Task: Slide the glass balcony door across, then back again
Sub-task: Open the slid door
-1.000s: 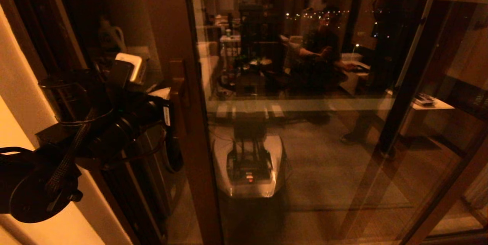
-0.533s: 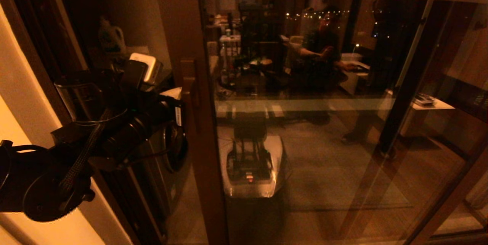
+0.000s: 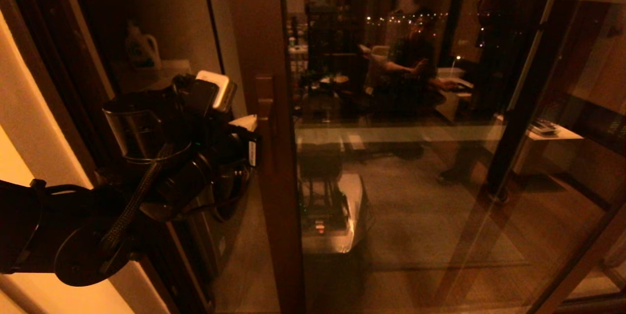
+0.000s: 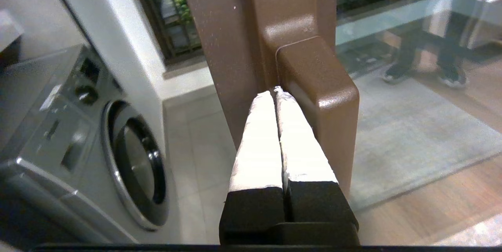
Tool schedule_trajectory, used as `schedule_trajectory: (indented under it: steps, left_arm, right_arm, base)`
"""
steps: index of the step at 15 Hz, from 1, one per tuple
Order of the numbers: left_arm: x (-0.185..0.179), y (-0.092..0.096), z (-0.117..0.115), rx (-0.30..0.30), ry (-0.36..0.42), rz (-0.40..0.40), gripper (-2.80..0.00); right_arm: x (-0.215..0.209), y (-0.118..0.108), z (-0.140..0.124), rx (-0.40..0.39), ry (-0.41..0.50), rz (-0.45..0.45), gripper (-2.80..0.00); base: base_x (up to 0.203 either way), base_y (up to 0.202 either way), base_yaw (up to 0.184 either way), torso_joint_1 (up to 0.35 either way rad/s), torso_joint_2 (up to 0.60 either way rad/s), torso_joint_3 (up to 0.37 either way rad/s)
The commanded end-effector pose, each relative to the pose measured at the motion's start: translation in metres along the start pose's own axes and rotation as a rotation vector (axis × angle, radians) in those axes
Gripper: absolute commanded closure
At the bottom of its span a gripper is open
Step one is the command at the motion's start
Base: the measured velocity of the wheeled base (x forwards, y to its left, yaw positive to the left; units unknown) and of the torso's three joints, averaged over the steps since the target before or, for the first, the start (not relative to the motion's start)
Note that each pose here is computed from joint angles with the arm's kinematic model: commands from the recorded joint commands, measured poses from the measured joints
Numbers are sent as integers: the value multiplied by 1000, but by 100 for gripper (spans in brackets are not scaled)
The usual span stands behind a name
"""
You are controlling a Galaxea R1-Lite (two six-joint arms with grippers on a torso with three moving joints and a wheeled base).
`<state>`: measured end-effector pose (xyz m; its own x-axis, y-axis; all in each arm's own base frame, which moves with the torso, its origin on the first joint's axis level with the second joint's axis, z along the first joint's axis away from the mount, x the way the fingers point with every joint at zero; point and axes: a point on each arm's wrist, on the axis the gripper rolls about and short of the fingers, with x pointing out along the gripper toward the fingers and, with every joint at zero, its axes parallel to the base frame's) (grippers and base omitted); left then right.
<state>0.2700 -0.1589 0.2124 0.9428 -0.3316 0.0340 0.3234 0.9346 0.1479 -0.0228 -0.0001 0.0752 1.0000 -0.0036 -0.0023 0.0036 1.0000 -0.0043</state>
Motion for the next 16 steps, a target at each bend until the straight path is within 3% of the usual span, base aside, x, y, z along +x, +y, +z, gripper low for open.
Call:
schedule_trajectory:
  steps: [1, 5, 16]
  left_arm:
    - [4, -4, 1, 19, -10, -2, 0]
    - [10, -16, 1, 20, -7, 3, 0]
    - [10, -54, 0, 20, -13, -79, 0]
  right_arm:
    - [0, 0, 0, 0, 2, 1, 0]
    - [0, 0, 0, 0, 2, 1, 0]
    - [0, 0, 0, 0, 2, 1, 0]
  base:
    - [0, 0, 0, 0, 0, 0]
    - [0, 0, 0, 0, 0, 0]
    - [0, 0, 0, 0, 0, 0]
